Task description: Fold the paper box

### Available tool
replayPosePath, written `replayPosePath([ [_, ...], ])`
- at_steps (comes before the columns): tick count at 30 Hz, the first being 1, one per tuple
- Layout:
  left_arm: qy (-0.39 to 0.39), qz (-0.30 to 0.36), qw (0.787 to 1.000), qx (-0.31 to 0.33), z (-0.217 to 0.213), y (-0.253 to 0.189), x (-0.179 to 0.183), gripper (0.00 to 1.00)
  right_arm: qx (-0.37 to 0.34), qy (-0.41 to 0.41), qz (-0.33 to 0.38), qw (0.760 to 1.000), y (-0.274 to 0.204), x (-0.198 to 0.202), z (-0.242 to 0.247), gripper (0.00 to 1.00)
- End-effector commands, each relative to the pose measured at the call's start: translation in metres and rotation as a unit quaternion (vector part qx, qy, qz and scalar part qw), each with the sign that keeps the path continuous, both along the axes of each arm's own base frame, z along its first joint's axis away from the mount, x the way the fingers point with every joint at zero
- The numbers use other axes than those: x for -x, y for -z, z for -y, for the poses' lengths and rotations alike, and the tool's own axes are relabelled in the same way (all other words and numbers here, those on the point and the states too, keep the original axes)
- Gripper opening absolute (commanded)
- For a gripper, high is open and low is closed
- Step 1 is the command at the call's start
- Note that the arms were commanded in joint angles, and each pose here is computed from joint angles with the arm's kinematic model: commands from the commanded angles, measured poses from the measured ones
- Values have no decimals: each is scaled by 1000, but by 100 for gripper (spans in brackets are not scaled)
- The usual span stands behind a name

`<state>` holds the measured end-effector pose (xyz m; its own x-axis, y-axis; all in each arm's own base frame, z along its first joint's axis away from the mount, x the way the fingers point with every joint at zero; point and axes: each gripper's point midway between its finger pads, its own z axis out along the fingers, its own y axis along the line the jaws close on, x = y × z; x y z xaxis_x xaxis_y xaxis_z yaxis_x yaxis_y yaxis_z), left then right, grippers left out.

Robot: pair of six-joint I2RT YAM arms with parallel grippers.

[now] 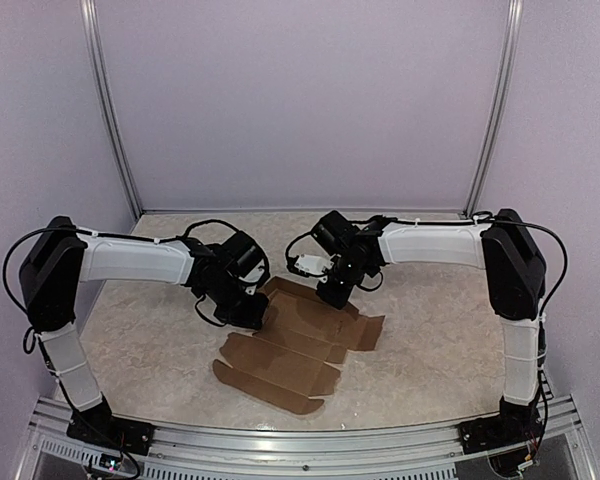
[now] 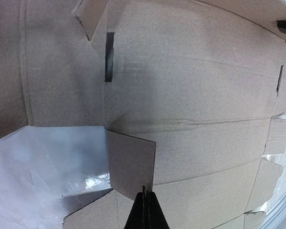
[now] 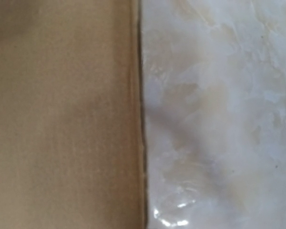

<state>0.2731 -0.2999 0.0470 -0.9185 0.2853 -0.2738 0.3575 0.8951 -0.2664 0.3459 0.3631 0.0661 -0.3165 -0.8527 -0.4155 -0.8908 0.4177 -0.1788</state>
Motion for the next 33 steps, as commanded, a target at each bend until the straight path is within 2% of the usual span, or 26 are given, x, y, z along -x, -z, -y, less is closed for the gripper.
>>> replayPosePath([
  [1,15,-10,1000,7,10,12,5,0,-17,11,16,1000,-17,-3,1,0],
  [16,10,-6,1000,14,16,14,1,0,-25,16,27,999,-27,-2,4,0],
  [27,15,65,997,23,15,-50,-16,0,-24,15,60,998,-45,-4,12,0],
  [33,-2,113,993,20,-6,-92,-25,0,-16,-2,108,994,-63,-8,16,0],
])
